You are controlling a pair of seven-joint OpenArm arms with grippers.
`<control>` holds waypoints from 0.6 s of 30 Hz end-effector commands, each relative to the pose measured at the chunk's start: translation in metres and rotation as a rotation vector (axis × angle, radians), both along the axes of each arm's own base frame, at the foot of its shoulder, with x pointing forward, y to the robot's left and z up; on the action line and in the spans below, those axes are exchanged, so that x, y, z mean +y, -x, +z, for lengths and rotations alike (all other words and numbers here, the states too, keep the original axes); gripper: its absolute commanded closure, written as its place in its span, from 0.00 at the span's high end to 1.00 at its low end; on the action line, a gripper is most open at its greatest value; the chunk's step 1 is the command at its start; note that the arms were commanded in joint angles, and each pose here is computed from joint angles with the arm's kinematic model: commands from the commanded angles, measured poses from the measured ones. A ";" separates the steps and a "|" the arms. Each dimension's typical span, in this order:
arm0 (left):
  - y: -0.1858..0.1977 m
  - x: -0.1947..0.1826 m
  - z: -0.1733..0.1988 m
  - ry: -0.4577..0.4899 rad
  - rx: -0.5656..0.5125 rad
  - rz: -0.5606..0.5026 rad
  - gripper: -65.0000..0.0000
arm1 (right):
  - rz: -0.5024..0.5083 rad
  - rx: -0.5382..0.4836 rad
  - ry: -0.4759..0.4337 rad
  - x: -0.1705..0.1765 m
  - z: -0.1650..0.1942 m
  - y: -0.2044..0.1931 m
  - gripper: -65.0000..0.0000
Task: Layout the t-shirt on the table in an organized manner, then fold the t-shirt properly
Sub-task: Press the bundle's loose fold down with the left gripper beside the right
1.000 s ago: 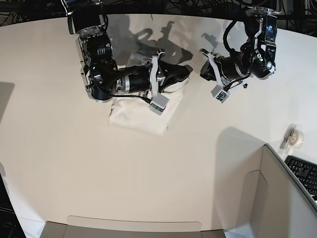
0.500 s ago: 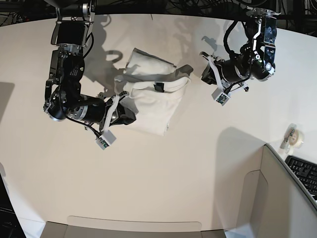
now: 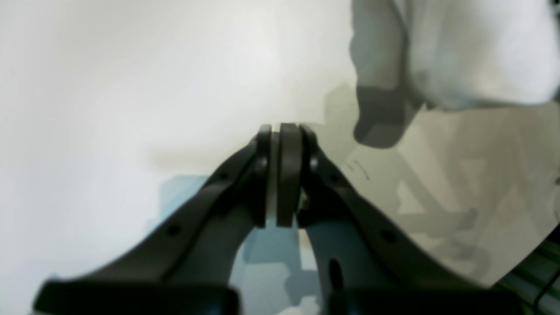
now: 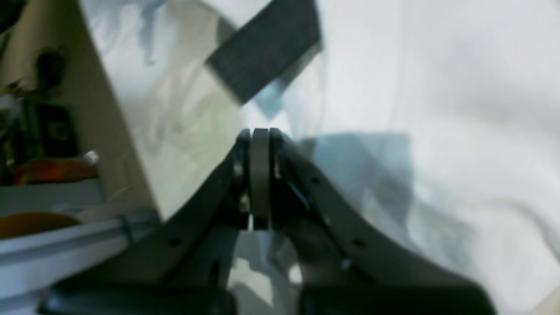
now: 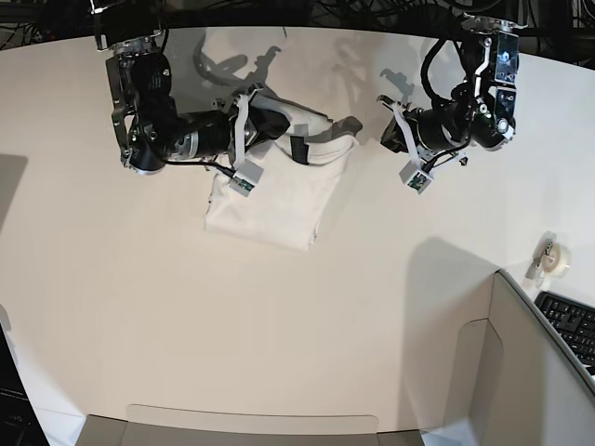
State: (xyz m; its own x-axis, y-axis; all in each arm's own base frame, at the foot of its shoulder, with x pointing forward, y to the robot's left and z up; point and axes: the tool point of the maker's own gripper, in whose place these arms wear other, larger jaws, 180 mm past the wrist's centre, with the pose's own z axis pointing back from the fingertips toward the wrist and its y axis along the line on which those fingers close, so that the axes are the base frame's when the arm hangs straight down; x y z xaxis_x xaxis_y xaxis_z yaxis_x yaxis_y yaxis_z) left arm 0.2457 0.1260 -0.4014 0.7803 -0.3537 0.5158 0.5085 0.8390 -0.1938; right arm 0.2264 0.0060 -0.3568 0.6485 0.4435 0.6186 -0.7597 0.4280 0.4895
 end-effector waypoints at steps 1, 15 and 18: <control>-0.010 0.000 0.009 0.013 -0.043 -0.001 0.03 | -0.005 -0.040 -0.062 0.005 0.019 -0.010 0.00; -0.016 -0.001 0.016 0.030 -0.082 0.010 0.03 | -0.013 -0.146 -0.254 0.023 0.081 -0.044 0.00; -0.027 -0.011 0.042 0.061 -0.192 -0.005 0.02 | -0.079 -0.272 -0.149 0.008 0.090 -0.084 0.00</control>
